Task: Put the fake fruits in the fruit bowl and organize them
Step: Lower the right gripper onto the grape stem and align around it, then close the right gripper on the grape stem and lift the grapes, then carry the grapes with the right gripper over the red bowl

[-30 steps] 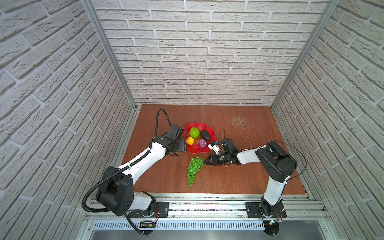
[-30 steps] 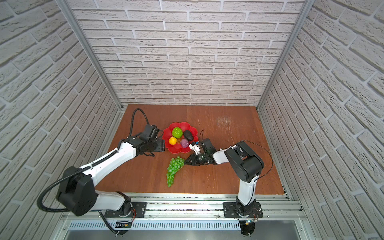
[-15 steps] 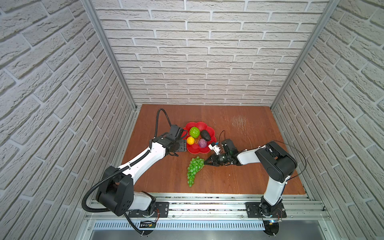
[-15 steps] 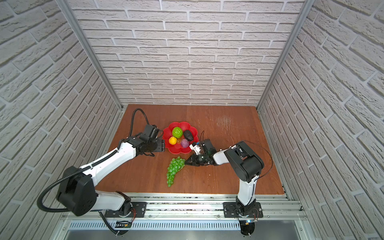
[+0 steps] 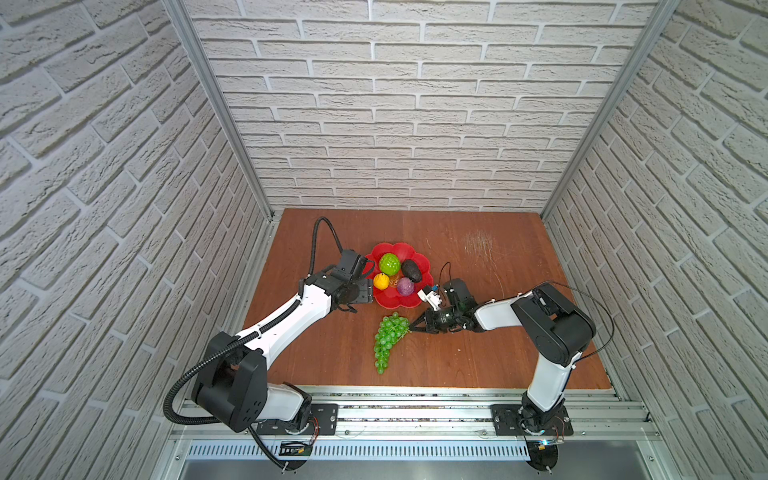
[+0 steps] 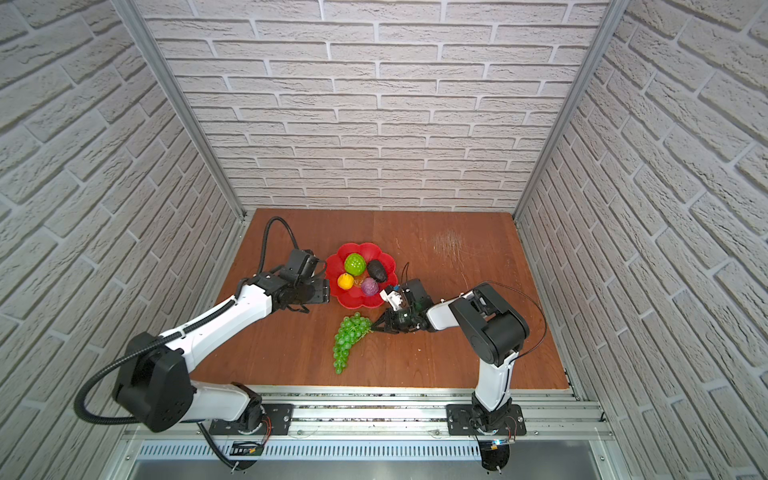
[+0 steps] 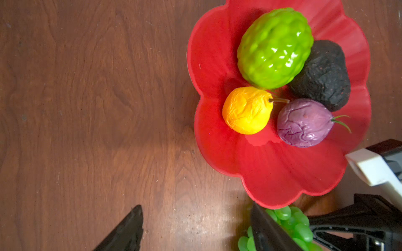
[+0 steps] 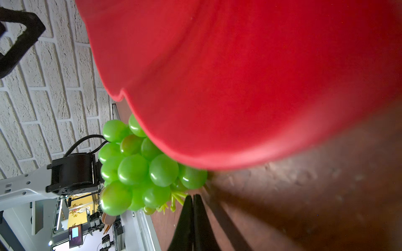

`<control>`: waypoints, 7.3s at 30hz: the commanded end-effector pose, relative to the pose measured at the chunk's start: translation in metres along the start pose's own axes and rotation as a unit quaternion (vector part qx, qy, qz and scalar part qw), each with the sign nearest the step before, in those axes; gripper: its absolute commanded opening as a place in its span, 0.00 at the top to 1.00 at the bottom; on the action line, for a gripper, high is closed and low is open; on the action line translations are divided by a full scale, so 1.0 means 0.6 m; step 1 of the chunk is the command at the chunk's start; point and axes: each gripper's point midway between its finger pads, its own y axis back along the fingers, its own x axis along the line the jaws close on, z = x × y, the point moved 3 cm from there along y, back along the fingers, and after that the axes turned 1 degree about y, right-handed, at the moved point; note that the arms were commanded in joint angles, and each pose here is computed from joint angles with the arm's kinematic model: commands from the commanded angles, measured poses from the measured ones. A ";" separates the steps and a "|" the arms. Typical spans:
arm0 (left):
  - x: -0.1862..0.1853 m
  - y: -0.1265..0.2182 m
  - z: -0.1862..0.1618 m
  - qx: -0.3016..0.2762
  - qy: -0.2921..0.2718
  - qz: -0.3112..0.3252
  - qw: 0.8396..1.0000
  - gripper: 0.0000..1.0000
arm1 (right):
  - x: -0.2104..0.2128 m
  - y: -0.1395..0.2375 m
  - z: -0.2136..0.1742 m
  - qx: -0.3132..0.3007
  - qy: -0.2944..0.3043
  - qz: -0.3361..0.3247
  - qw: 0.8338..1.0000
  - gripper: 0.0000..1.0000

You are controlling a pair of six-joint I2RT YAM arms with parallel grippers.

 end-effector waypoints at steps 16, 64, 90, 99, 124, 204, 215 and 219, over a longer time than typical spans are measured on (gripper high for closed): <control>-0.003 0.004 0.009 -0.014 0.000 0.000 1.000 0.23 | 0.007 0.014 -0.015 0.015 0.018 -0.021 0.999 0.53; -0.001 0.009 0.011 -0.015 -0.003 0.006 1.000 0.22 | 0.025 -0.029 -0.030 0.033 0.017 0.043 0.998 0.63; 0.006 0.013 0.006 -0.018 0.000 0.010 1.000 0.22 | 0.026 -0.021 -0.021 0.027 0.095 -0.023 0.995 0.64; 0.006 0.012 0.006 -0.018 0.000 0.010 1.000 0.22 | 0.035 -0.025 -0.006 0.018 0.102 -0.014 0.995 0.69; 0.006 0.009 0.003 -0.014 -0.001 0.011 1.000 0.22 | 0.059 -0.002 -0.013 0.029 0.132 -0.022 0.991 0.94; 0.038 0.045 0.004 -0.052 0.035 0.017 0.998 0.22 | 0.333 0.125 0.257 -0.149 0.285 0.034 0.946 0.94; 0.032 0.043 0.011 -0.052 0.035 0.013 0.998 0.22 | 0.330 0.125 0.270 -0.157 0.283 0.037 0.945 0.94; 0.032 0.042 0.011 -0.051 0.035 0.013 0.998 0.22 | 0.322 0.116 0.276 -0.153 0.276 0.039 0.948 0.94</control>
